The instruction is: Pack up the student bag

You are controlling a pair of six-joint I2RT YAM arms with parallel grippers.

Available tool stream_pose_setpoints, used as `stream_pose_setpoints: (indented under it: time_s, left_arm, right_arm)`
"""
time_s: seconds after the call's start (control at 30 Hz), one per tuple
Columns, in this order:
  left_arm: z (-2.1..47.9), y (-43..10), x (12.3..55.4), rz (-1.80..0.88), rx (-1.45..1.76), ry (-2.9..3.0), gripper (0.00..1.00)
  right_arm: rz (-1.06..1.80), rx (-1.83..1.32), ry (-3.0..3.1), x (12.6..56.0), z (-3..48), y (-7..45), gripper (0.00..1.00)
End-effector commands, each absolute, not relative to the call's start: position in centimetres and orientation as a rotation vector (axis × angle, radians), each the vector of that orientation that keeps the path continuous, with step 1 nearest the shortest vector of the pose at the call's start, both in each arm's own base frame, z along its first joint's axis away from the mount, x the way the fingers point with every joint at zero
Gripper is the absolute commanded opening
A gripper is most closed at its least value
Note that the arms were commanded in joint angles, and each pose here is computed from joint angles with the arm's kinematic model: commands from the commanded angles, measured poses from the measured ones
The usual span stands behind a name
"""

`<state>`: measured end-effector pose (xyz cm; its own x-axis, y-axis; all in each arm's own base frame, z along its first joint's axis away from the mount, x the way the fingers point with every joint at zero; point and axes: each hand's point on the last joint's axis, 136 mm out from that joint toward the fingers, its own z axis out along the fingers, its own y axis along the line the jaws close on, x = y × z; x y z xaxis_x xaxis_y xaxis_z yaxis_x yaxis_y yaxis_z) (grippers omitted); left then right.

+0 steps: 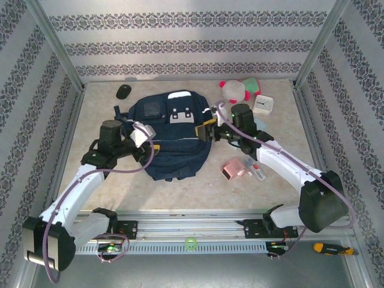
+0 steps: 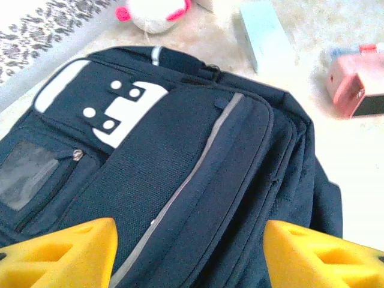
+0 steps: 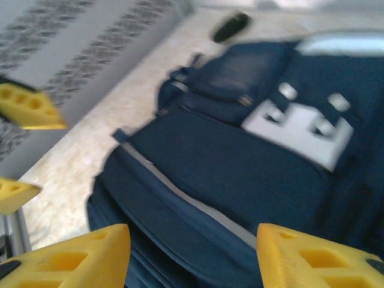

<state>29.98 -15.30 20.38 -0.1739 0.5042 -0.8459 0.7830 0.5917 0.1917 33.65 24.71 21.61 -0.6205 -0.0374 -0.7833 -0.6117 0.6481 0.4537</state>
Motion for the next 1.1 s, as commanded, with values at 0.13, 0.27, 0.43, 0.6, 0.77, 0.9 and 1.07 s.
stream_pose_setpoints:
  time_s: [0.13,0.27,0.43,0.6,0.77,0.9,1.07]
  left_arm:
    - [17.9,-16.4,32.0,-0.157,1.297,1.816,0.67]
    - [16.7,-17.7,32.4,-0.18,1.379,1.79,0.72]
    - [15.8,-19.0,34.3,-0.17,1.386,1.786,0.75]
    - [14.5,-19.5,36.0,-0.14,1.419,1.801,0.77]
    - [13.3,-19.9,36.0,-0.14,1.508,1.82,0.87]
    - [14.6,-20.0,35.7,-0.142,1.508,1.794,1.0]
    - [15.8,-16.6,35.0,-0.094,1.529,1.798,0.99]
  right_arm:
    - [0.681,-0.056,2.447,33.0,17.1,15.3,0.61]
    - [0.633,0.023,2.463,32.4,16.4,12.9,0.61]
    - [0.616,0.047,2.466,31.8,15.8,12.3,0.62]
    - [0.628,0.057,2.48,31.3,15.3,12.3,0.62]
    - [0.626,0.06,2.479,31.2,15.2,12.2,0.63]
    - [0.634,0.078,2.48,31.1,15.2,12.3,0.64]
    - [0.664,-0.043,2.452,30.9,16.0,14.2,0.64]
